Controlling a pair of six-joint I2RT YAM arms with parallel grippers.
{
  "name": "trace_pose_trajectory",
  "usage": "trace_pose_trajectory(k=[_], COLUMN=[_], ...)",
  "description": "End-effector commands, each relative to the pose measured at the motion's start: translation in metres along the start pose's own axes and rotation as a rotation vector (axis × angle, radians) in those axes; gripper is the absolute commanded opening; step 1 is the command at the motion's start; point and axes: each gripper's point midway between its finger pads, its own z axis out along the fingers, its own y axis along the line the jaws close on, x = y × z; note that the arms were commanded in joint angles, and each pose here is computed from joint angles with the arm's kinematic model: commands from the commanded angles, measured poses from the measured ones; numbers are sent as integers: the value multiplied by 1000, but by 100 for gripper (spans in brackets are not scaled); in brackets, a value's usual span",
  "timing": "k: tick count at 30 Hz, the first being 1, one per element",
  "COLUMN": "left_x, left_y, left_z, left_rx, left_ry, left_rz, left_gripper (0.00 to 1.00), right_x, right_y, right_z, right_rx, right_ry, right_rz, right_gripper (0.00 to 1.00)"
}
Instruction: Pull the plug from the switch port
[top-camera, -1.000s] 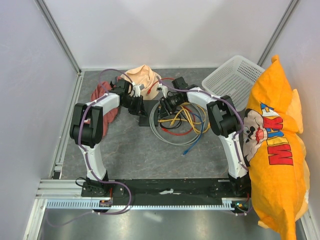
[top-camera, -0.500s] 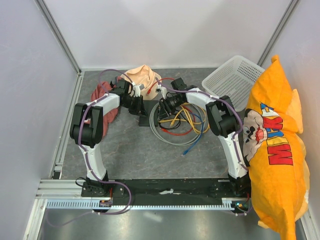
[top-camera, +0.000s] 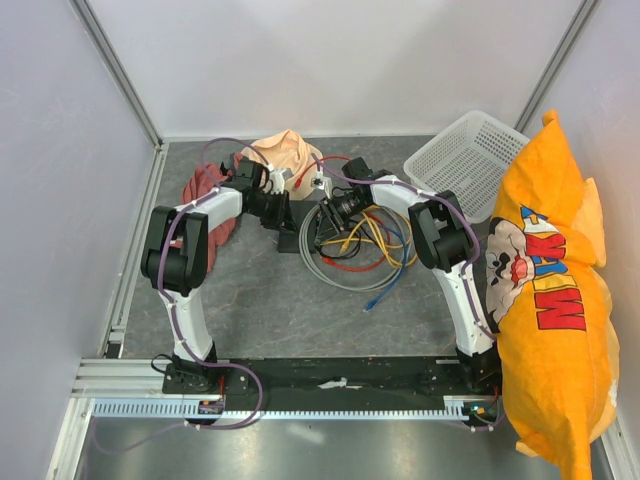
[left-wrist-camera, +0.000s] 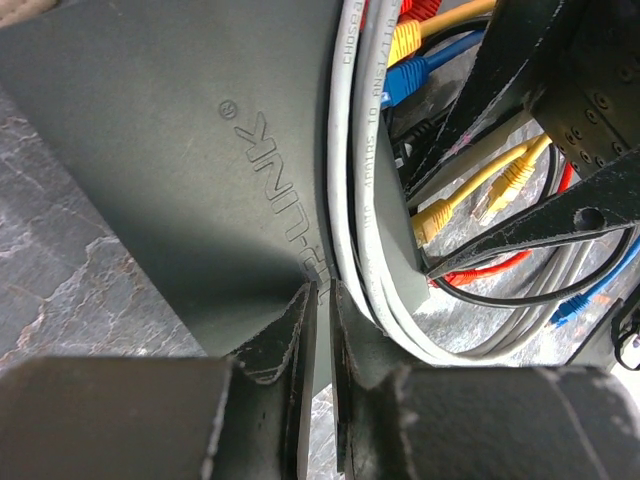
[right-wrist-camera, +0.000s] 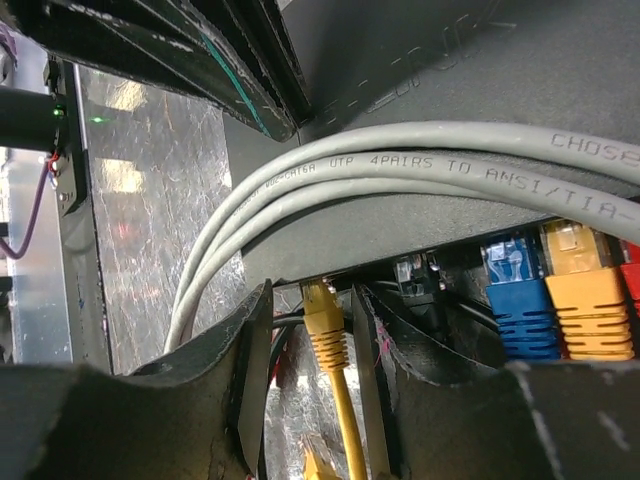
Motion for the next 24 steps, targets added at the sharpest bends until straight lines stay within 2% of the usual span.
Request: trace_pose_trajectory(k=[1,14,20,24], left_x=[29,34,35,36], left_y=[21,19,19,19], left_z=[15,17,20,21], left_rx=[-81,-89,-91,-99], left_ry=[82,96,103,107], left_rz=[-4,32,38,39], left_gripper=[18,17,17,17], right_x=[12,13,15,15], right_y=[-7,-35,-41,-39], right_z=[7,-3,-3,-3], right_rx=[-3,78,103,98], right_ry=[34,-7,-4,-3], right_rz=[19,125,136,124], right_gripper=[45,40,33,35])
